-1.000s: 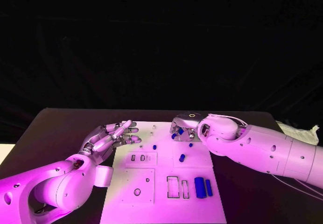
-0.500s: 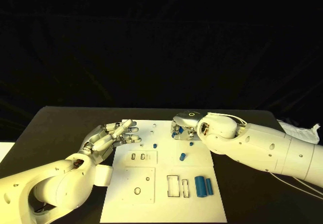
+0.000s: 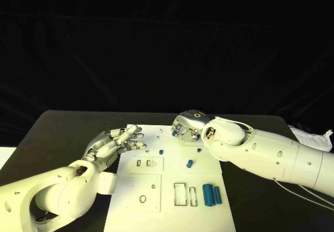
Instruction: Assemble the parts on the task board
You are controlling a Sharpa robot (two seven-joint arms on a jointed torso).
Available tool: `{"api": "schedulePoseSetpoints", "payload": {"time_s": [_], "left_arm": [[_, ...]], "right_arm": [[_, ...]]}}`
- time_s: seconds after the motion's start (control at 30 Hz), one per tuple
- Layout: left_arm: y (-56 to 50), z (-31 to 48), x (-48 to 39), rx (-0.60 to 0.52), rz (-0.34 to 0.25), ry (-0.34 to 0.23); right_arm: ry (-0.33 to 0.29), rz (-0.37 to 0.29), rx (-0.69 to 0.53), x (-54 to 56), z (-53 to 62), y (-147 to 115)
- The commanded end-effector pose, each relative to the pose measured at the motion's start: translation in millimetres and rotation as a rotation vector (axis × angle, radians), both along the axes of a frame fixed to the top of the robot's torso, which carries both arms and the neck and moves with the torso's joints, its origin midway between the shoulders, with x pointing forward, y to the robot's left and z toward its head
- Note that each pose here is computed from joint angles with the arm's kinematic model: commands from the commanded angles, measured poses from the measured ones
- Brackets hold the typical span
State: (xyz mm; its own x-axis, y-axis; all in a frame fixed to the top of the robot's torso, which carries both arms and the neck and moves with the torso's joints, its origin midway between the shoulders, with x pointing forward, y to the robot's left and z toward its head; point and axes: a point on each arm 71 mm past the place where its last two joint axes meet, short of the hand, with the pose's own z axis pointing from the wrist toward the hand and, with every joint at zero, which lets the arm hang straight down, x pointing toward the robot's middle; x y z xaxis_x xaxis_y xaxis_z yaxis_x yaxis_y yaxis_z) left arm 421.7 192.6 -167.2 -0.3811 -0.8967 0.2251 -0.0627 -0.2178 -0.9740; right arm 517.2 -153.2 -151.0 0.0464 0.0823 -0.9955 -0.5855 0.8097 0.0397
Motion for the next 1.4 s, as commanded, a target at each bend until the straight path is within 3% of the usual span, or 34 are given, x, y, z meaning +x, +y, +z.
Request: {"api": "schedulePoseSetpoints", "payload": {"time_s": [0.03, 0.6, 1.4], "left_arm": [[-3.4, 1.6, -1.1, -0.015, -0.026, -0.003], [-6.6, 2.4, -2.3, -0.019, -0.036, -0.002], [-8.2, 2.5, -2.4, -0.021, -0.041, -0.001]], "right_arm": [[-0.068, -0.006, 0.048, 2.5, 5.9, 4.6], [-0.068, -0.019, 0.064, 21.3, 1.0, 33.6], [-0.012, -0.072, 0.004, 30.1, -7.7, 37.2]]}}
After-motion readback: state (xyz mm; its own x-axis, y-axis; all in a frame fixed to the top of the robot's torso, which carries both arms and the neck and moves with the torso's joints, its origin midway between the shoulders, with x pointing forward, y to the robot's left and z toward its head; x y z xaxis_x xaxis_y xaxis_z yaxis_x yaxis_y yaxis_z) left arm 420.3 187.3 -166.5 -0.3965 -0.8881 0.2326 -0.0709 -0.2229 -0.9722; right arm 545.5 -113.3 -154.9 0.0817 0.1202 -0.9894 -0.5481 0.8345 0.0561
